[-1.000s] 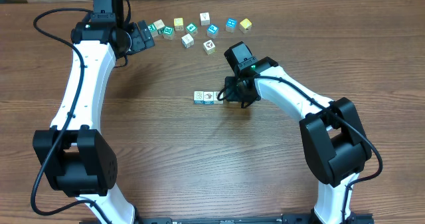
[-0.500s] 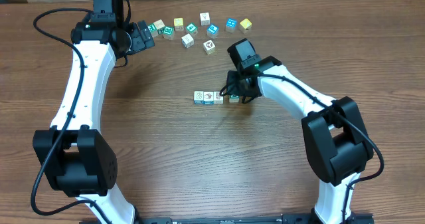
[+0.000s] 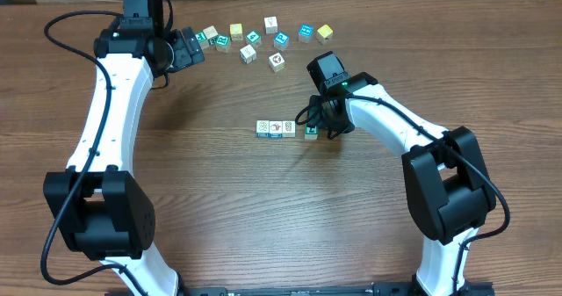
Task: Form a horizontal line
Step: 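Lower the L block onto the table right of the pineapple block, then open the right gripper and release the L block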
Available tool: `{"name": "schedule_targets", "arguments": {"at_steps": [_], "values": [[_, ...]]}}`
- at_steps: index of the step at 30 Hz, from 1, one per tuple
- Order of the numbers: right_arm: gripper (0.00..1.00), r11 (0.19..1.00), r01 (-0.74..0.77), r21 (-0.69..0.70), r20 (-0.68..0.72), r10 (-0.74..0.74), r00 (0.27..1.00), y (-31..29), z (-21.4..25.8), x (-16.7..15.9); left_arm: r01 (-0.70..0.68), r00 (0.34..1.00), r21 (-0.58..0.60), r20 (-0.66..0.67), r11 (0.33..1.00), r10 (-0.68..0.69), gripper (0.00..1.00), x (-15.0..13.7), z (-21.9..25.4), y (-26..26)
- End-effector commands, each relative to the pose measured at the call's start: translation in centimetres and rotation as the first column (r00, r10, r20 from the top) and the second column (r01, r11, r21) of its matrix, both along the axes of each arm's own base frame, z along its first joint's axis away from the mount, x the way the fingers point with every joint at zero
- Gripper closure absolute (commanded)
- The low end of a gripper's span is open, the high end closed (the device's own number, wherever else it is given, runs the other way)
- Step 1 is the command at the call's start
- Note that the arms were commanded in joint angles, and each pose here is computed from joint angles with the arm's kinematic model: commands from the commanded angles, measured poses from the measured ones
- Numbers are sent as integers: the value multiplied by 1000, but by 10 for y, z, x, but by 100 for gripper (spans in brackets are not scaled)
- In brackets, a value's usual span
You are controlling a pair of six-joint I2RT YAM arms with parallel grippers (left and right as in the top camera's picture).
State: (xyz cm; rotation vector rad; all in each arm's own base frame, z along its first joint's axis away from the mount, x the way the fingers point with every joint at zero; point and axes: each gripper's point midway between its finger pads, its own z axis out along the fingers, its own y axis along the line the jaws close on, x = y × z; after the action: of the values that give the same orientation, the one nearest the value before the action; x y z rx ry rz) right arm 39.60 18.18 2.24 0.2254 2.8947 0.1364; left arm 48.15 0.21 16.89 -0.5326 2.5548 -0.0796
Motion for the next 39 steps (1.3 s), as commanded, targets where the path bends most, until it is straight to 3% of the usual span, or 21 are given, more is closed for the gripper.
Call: {"name": "schedule_targets", "arguments": {"at_steps": [1,16,39], "values": [[48,998,55,-44,34,-54,998,-12,2,5,13,1000,1,16,1000,-13,0,2,6,-3],[48,991,122,-46,66,-119,991,-30,4,18,14,1000,1,16,1000,-14,0,2,6,-3],[49,987,136,-86,-56,-141,988,-49,-3,-7,14,1000,1,16,1000,-14,0,2,6,-3]]}}
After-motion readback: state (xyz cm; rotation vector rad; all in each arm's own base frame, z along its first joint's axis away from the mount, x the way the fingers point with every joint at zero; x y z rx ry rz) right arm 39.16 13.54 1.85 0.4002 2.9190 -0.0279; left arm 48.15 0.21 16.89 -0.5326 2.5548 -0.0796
